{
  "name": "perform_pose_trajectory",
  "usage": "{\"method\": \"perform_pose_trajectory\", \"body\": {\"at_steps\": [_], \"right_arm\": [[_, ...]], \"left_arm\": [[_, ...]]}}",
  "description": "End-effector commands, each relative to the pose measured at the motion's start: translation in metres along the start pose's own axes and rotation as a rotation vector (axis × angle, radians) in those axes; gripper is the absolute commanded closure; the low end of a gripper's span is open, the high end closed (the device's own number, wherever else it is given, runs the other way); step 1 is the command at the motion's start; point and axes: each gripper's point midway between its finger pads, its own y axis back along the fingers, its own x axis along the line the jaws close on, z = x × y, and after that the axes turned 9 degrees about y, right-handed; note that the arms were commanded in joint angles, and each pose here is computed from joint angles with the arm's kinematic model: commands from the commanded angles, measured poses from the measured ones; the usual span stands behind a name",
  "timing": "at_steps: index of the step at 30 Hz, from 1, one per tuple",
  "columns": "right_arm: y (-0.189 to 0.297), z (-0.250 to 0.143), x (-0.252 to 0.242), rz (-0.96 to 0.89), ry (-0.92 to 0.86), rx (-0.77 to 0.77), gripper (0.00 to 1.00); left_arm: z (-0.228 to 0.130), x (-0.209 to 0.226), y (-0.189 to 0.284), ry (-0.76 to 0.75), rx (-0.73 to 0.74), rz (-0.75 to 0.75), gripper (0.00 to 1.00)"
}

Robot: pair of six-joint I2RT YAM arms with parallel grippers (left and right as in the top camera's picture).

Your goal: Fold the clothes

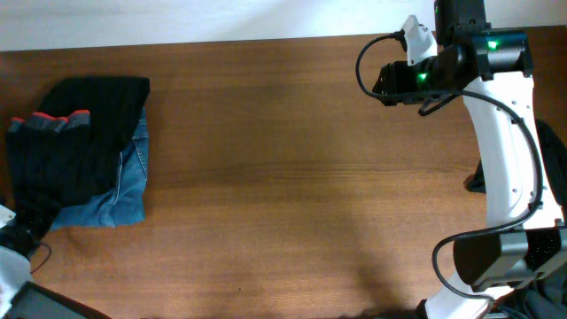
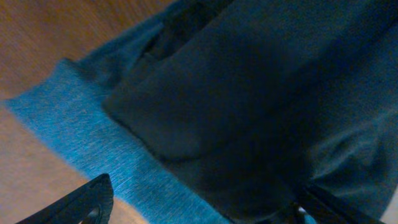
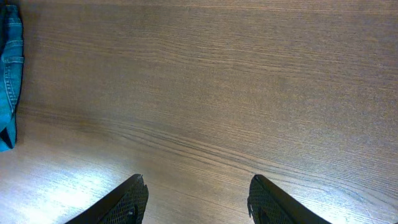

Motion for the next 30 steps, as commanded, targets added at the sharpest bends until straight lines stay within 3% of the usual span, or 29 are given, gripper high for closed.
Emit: {"method": "perform_pose_trajectory", "body": {"at_steps": [1,7,8,10,16,19,24,27,30], "right_arm": [[-0.002,0.000,-0.005,-0.011,-0.004,0.005,0.42],[-0.002,0.000,-0.005,-0.011,-0.004,0.005,0.42],[-0.002,0.000,-0.005,-0.011,-0.004,0.005,0.42],[-0.002,0.000,-0.005,-0.011,-0.004,0.005,0.42],[-0.002,0.000,-0.004,-0.010,-0.005,0.006,0.42],[-0.002,-0.001,-0.004,-0.010,-0.006,0.009,0.42],[-0.002,-0.001,-0.004,-0.010,-0.006,0.008,0.42],[-0.002,-0.001,-0.004,-0.010,-0.006,0.008,0.42],[-0.002,-0.001,-0.004,-0.010,-0.006,0.008,0.42]], "left_arm": [[-0.010,-0.006,-0.009,0.025,0.051,-0.080,0.13],[-0.009,-0.013,-0.009,0.017,0.050,-0.122,0.13],[-0.008,-0.016,-0.008,0.014,0.050,-0.138,0.17],[-0.008,-0.022,-0.008,0.007,0.050,-0.172,0.29],[-0.010,-0.023,-0.007,0.014,0.060,-0.175,0.76],[-0.016,-0.023,-0.003,0.035,0.083,-0.167,0.89],[-0.023,-0.027,0.016,0.119,0.095,-0.130,0.96],[-0.020,-0.017,0.028,0.218,0.051,-0.023,0.96],[-0.013,-0.013,0.037,0.220,0.000,0.026,0.94]]}}
